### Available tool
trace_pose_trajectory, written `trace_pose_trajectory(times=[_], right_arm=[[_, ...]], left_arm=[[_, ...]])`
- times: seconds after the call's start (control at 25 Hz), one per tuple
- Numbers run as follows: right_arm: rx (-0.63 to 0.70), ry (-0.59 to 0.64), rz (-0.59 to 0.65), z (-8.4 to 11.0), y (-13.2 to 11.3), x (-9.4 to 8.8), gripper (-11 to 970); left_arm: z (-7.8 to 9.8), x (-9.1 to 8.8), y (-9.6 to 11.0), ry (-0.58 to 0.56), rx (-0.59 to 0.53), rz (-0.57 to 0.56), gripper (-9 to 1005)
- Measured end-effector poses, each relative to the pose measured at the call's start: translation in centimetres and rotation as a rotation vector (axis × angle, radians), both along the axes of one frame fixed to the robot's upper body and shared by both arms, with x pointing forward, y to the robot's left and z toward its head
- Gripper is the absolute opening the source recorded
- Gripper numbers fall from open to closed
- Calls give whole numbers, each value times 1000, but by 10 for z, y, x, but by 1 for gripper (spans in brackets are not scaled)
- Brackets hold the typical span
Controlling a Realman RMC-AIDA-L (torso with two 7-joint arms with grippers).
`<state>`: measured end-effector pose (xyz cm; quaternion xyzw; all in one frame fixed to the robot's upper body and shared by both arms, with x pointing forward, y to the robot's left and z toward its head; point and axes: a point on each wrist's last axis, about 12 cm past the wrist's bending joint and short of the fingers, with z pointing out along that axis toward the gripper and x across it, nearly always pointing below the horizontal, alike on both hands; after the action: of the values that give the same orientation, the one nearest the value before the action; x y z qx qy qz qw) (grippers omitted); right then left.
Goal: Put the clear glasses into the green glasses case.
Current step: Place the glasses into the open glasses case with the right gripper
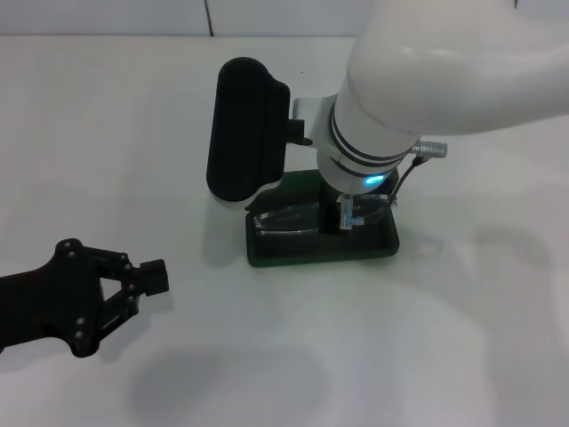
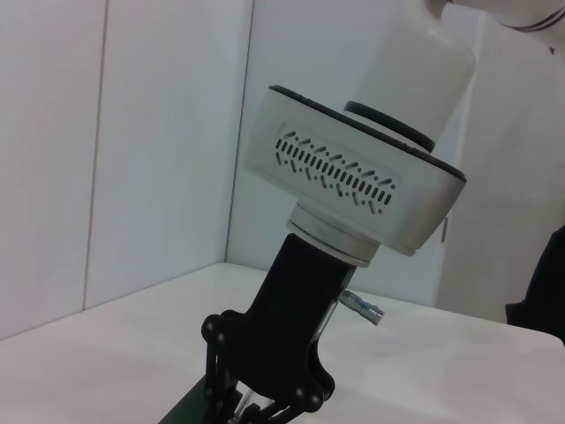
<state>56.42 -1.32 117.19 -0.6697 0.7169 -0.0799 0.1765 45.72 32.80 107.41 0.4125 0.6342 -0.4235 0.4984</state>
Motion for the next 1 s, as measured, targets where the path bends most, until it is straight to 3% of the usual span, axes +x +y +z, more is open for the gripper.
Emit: trace_pose_trajectory(times=[1.0], right_arm=[[-5, 7, -8, 0, -1, 0, 148]], left_arm=[[0, 0, -1, 1, -2, -1, 59]])
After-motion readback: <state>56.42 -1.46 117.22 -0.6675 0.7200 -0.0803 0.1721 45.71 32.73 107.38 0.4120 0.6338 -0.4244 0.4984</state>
